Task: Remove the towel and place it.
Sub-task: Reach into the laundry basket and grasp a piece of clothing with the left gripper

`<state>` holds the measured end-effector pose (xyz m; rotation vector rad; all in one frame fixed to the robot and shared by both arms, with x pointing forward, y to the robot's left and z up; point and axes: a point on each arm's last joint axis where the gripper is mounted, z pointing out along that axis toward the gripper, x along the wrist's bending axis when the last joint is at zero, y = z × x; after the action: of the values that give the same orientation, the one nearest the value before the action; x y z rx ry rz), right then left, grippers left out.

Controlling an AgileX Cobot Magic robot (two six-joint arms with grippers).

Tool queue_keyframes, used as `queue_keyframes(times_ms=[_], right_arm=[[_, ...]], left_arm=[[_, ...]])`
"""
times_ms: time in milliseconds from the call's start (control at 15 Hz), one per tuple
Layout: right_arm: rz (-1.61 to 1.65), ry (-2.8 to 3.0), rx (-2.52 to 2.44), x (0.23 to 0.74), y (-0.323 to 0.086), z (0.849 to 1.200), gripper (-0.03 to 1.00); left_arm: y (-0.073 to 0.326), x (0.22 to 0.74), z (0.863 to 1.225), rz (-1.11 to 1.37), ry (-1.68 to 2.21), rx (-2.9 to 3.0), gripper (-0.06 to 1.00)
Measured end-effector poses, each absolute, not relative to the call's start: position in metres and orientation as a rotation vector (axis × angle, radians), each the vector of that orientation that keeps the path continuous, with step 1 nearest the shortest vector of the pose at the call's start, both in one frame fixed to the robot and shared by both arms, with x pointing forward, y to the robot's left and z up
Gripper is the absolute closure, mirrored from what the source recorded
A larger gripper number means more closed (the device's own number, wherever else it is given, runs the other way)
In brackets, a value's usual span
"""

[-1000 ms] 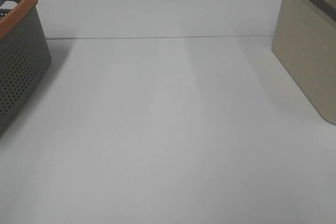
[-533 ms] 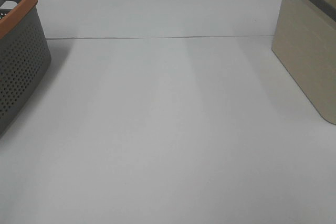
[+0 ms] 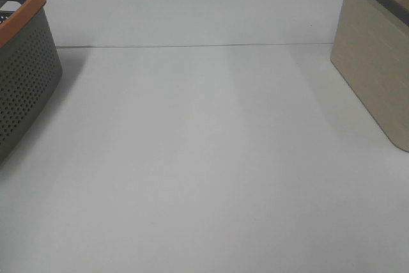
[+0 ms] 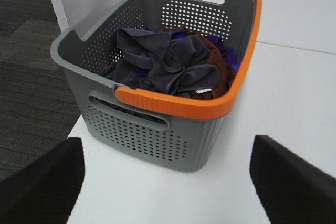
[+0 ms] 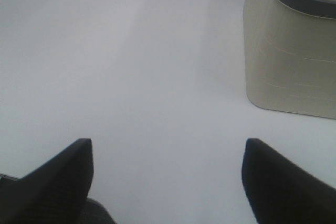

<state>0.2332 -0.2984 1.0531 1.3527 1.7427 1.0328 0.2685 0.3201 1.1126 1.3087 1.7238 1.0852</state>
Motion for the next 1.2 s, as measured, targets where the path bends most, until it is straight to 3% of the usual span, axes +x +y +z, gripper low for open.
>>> queue_keyframes(times_ms=[533, 867, 1200], right_arm=[[1.033, 1.743, 1.353, 0.233, -0.298, 1.053, 0.20], [1.033, 1.743, 1.353, 0.233, -0.298, 1.053, 0.20], [1.033, 1.743, 1.353, 0.233, -0.298, 1.053, 0.20]], left_arm=[[0.331, 0.367, 1.146, 1.036, 2.035, 1.241, 0.18], [0.336, 0.446, 1.137, 1.023, 2.199, 1.311, 0.18], [0.336, 0.527, 1.129, 0.999, 2.264, 1.360, 0.25]])
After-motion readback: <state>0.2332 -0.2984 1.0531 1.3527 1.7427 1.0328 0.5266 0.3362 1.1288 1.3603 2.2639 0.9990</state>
